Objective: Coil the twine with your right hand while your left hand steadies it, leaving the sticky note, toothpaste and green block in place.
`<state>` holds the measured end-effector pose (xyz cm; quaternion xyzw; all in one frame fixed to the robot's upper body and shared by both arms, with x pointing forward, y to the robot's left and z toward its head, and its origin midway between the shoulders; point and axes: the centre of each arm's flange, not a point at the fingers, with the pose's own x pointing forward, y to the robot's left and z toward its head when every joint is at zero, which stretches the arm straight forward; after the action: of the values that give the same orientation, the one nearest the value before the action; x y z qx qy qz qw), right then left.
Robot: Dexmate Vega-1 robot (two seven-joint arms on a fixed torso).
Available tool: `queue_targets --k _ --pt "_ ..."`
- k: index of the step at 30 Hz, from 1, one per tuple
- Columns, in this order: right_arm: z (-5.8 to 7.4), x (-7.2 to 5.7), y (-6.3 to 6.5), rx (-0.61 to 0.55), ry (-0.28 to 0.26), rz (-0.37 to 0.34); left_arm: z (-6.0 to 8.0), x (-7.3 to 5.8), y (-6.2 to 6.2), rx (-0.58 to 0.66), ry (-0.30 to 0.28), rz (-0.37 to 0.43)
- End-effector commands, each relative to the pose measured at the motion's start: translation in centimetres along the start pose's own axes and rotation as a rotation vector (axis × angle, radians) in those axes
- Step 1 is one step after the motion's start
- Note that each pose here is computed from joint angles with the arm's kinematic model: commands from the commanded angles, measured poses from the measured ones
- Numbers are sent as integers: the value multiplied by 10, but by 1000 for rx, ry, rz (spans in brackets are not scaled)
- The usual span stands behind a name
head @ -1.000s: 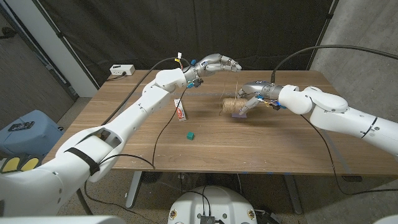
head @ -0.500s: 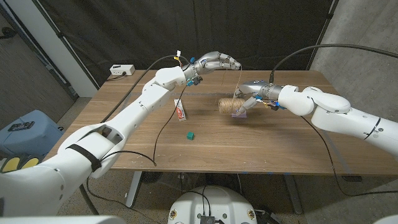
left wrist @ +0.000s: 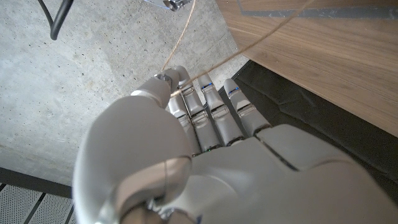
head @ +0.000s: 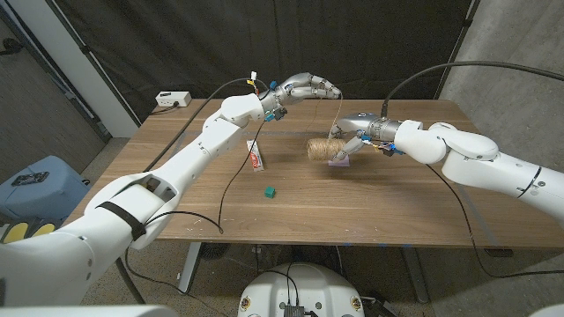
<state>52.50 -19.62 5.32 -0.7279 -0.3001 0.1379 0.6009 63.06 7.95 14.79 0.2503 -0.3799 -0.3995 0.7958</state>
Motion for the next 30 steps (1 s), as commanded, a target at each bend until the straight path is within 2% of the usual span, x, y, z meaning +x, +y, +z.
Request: queue_targets --k 1,12,30 --pt "1 -2 -2 0 -3 -6 -4 1 1 -17 3 7" --pt "2 -2 -2 4 -2 -4 -9 -2 3 -60 11 25" --pt "9 -5 -3 -1 -26 1 -14 -9 6 -58 33 59"
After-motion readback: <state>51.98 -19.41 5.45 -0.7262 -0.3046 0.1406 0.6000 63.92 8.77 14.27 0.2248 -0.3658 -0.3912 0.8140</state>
